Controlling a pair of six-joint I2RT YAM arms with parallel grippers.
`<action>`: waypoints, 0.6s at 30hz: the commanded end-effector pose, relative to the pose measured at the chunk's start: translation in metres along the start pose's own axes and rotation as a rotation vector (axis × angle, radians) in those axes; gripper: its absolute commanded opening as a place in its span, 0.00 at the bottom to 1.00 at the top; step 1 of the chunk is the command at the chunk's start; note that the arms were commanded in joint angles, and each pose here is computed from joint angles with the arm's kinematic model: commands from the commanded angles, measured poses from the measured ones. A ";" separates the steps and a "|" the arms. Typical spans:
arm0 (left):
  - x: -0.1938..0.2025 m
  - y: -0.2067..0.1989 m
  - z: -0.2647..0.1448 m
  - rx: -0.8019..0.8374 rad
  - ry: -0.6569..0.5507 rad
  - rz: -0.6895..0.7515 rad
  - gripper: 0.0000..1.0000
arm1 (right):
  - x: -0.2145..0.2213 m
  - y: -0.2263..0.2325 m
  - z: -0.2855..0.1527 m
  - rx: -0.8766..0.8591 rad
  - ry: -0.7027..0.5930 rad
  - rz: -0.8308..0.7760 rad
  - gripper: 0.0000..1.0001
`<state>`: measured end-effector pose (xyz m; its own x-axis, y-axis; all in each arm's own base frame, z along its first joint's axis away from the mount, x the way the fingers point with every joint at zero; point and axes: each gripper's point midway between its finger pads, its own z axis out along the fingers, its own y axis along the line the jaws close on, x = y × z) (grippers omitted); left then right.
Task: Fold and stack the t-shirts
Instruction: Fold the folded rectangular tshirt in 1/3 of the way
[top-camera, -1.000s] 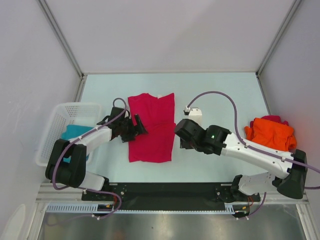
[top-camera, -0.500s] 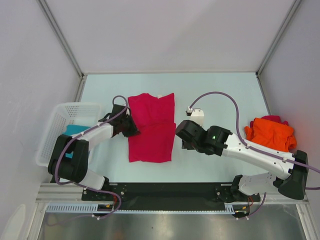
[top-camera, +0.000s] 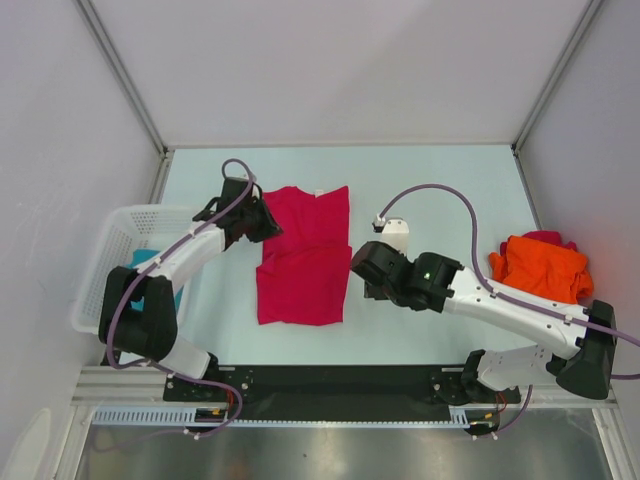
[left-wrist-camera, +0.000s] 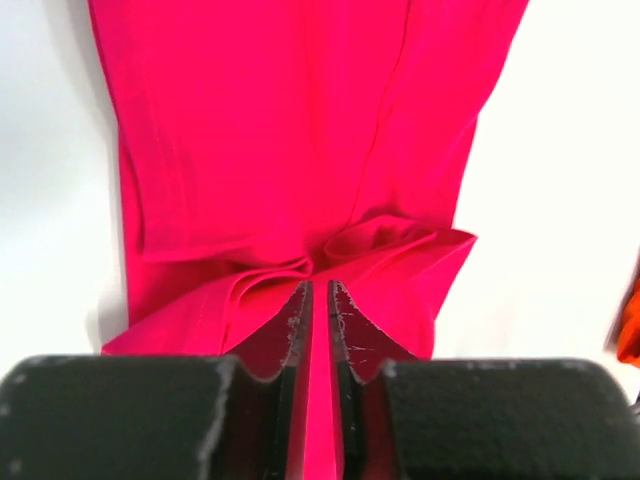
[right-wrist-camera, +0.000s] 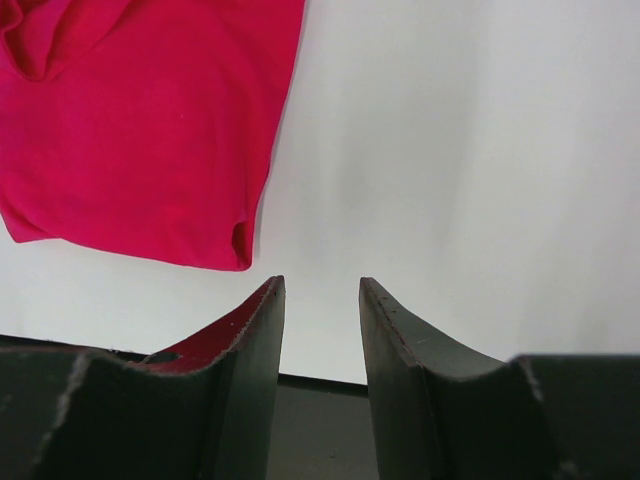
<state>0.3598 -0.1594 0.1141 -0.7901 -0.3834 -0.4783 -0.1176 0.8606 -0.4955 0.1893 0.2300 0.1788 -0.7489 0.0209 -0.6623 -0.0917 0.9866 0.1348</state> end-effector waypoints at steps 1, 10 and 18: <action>0.002 0.000 -0.007 -0.005 0.019 0.040 0.17 | -0.003 -0.002 0.000 0.009 -0.028 0.034 0.41; 0.053 0.044 -0.024 -0.101 0.056 0.066 0.79 | 0.012 0.007 0.016 -0.001 0.014 0.018 0.41; 0.072 0.057 -0.016 -0.122 0.080 0.062 0.79 | 0.017 0.015 0.022 -0.008 0.035 0.000 0.40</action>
<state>0.2821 -0.1325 0.0640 -0.8574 -0.3109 -0.4101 -0.1514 0.9140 -0.3764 0.1867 0.2402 0.1457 -0.7877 -0.0054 -0.6161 -0.0937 0.9894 0.1111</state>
